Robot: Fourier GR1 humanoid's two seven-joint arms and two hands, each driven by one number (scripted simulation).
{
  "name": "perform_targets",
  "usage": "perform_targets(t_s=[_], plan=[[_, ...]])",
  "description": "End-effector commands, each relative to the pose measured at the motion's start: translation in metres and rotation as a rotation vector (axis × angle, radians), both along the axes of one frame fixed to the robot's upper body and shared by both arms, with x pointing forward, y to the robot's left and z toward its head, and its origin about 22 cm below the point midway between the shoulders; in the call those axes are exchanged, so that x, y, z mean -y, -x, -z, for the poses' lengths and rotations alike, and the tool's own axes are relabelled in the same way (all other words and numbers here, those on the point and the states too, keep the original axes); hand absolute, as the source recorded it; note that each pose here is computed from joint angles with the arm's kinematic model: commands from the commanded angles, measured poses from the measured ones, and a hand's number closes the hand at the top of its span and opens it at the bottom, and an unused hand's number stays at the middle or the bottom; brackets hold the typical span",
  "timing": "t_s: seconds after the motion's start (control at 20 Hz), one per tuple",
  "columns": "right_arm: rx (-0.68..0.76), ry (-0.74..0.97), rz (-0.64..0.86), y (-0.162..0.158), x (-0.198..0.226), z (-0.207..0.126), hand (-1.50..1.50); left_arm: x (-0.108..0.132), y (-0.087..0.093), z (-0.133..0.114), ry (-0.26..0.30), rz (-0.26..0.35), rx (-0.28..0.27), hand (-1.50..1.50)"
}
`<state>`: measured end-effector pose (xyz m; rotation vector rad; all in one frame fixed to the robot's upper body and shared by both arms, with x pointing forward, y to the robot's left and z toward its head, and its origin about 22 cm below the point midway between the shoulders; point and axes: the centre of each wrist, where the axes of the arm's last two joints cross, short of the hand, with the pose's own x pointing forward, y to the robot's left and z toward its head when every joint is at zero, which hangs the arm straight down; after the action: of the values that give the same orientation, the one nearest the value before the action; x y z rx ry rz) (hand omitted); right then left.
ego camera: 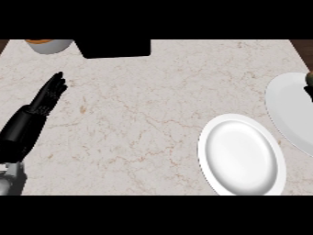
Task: Pick the squash from the plate and place it in the plate
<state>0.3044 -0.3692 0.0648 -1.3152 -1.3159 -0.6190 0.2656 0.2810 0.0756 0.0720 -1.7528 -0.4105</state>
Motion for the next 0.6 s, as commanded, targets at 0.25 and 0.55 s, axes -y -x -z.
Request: perform_targets(t_s=[0.25, 0.55], plan=[[0.102, 0.006, -0.024, 0.114, -0.018, -0.012, -1.5, 0.004, -0.013, -0.005, -0.003, 0.02, 0.018, 0.0], [0.069, -0.018, -0.02, 0.176, -0.034, -0.016, -1.5, 0.011, -0.001, -0.001, 0.014, 0.035, -0.002, 0.0]])
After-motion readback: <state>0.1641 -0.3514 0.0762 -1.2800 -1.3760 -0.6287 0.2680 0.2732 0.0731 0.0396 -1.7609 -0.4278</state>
